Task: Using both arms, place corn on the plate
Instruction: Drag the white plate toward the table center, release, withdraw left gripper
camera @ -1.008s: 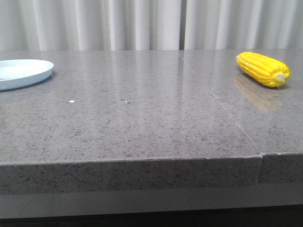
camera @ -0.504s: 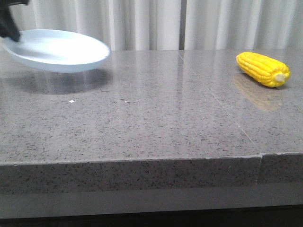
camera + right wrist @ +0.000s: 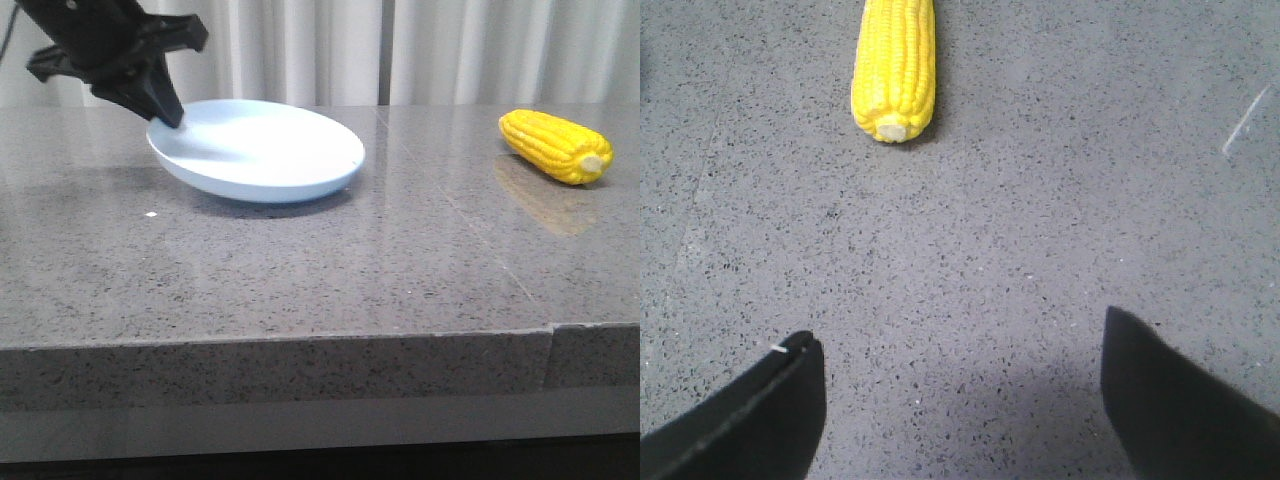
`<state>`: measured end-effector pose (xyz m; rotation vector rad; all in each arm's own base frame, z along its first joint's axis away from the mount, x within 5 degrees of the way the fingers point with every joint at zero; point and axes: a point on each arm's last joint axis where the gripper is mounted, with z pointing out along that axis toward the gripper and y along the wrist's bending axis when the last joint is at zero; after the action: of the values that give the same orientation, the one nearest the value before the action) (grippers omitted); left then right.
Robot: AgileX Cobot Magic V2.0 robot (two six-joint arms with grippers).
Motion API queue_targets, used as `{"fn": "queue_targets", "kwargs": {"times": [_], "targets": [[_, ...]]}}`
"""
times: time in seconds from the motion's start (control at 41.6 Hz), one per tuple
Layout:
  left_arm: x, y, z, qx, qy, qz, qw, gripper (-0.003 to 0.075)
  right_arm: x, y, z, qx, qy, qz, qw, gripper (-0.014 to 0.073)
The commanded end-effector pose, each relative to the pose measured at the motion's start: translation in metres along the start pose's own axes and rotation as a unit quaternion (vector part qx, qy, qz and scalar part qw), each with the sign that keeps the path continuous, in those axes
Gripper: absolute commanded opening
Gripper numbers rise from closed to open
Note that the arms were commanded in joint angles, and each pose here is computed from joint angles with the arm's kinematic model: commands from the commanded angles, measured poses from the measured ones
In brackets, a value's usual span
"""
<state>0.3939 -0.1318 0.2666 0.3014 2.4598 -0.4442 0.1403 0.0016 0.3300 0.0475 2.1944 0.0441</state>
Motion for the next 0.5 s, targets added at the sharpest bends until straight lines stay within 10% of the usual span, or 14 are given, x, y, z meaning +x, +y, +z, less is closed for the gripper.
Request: {"fn": "queue_targets", "kwargs": {"times": [0.0, 0.168, 0.48], "targets": [[-0.017, -0.012, -0.017, 0.01, -0.057, 0.001, 0.998, -0.002, -0.014, 0.0, -0.006, -0.001, -0.045, -0.002, 0.999, 0.0594], [-0.012, -0.012, -0.013, 0.017, -0.032, -0.004, 0.999, 0.001, -0.014, 0.0, -0.006, -0.001, -0.045, -0.002, 0.999, 0.0594], [-0.016, -0.014, -0.032, 0.0, -0.044, 0.029, 0.999, 0.0424, -0.014, 0.0, -0.006, -0.001, -0.045, -0.002, 0.999, 0.0594]]}}
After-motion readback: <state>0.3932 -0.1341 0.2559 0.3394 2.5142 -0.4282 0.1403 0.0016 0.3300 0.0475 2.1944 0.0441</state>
